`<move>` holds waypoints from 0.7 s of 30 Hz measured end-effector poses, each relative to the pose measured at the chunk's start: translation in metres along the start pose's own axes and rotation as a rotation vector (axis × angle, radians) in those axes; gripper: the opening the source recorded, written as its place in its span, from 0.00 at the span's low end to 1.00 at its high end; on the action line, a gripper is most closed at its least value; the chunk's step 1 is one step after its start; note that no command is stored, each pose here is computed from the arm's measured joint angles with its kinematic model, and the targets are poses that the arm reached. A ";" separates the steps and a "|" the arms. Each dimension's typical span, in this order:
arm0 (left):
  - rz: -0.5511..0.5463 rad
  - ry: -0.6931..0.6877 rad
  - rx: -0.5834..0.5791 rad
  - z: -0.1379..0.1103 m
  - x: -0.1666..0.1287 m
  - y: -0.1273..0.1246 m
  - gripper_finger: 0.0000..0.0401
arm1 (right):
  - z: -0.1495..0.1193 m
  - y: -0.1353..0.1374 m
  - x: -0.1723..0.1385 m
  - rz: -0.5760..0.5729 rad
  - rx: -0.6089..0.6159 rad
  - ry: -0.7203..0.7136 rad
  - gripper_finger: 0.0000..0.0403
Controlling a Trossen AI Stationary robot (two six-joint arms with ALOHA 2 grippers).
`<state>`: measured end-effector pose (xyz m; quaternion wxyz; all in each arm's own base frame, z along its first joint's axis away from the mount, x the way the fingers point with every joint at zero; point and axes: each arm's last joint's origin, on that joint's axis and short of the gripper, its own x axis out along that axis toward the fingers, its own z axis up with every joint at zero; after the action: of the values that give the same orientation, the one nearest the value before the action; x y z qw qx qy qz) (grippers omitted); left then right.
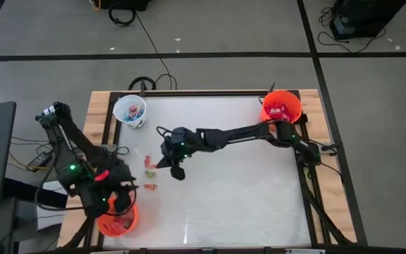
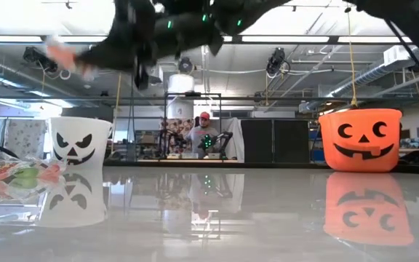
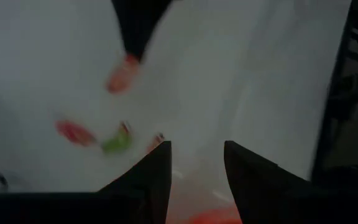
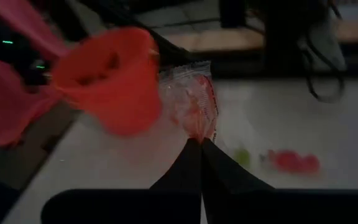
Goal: Sort candy by brand, put in halloween buckets
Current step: Put the orange gummy into the bottom orange bucket
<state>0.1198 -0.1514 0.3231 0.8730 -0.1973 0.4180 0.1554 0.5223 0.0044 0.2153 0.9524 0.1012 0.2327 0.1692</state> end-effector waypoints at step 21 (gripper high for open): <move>0.113 -0.224 0.346 0.031 0.013 0.002 0.48 | 0.037 0.042 -0.026 0.059 -0.088 -0.101 0.00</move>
<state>0.1478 -0.1336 0.3298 0.9248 -0.0024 0.3491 0.1510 0.5071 0.0294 0.2698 0.9610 0.0746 0.1739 0.2017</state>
